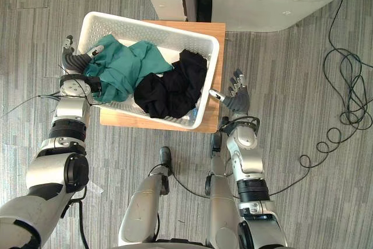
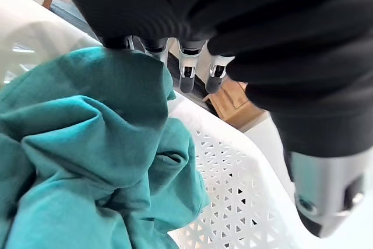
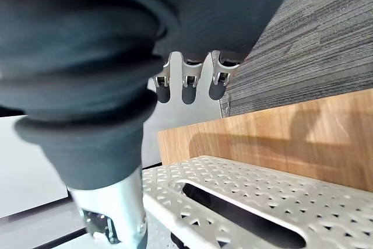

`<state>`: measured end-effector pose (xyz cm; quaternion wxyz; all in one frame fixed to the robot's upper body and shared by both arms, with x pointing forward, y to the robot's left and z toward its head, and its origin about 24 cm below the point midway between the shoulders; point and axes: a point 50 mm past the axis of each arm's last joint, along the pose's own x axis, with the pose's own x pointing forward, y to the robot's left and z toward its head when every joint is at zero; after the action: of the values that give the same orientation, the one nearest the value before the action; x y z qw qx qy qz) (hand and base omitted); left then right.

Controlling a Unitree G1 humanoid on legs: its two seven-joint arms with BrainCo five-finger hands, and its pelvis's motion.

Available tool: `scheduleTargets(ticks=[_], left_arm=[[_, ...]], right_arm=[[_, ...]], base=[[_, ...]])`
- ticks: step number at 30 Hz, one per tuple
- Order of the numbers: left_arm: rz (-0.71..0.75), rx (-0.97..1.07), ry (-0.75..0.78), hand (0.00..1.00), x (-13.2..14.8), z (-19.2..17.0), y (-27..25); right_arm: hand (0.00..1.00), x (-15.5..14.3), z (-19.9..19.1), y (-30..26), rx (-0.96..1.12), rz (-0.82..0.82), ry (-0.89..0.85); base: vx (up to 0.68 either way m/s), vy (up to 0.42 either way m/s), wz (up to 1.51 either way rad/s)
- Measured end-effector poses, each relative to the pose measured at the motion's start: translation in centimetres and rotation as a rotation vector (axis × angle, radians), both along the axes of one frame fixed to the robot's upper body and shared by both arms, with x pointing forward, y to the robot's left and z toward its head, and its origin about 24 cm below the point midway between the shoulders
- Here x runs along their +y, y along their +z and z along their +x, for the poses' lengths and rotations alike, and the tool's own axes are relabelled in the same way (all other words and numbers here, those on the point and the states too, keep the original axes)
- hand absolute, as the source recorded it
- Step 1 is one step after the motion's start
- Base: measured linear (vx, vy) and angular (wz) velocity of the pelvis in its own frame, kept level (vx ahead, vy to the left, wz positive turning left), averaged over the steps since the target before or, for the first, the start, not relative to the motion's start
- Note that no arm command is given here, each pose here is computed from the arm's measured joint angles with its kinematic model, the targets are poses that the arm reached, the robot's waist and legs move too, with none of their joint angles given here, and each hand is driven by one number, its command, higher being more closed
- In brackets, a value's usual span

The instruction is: Pick up the laundry basket with both hands and put the clothes into the washing machine.

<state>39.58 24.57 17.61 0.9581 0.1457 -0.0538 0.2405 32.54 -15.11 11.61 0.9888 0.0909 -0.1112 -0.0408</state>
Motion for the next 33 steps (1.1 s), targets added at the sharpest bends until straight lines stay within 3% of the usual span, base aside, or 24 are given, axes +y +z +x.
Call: scheduleTargets(ticks=[4, 7, 13, 26, 33], left_arm=[[0.077, 0.003, -0.025, 0.0, -1.2, 0.0, -0.2], [0.129, -0.019, -0.082, 0.0, -3.7, -0.5, -1.3], [0.192, 0.01, -0.208, 0.0, -7.3, -2.2, -5.1], [0.184, -0.006, -0.227, 0.0, -7.7, -4.7, -6.9], [0.092, -0.175, -0.239, 0.0, -8.5, -8.0, -5.0]], right_arm=[[0.0, 0.7, -0.1, 0.4, -0.016, 0.004, 0.021], [0.0, 0.9, -0.2, 0.5, -0.021, 0.016, 0.009], [0.0, -1.4, -0.2, -1.3, 0.058, 0.007, -0.089], [0.0, -2.7, 0.5, -3.3, 0.153, -0.073, -0.111], [0.0, -3.1, -0.4, -4.6, 0.186, -0.04, -0.137]], base=[[0.01, -0.003, 0.06], [0.02, 0.009, 0.12], [0.01, 0.024, 0.06], [0.0, 0.023, 0.08], [0.02, -0.007, 0.01]])
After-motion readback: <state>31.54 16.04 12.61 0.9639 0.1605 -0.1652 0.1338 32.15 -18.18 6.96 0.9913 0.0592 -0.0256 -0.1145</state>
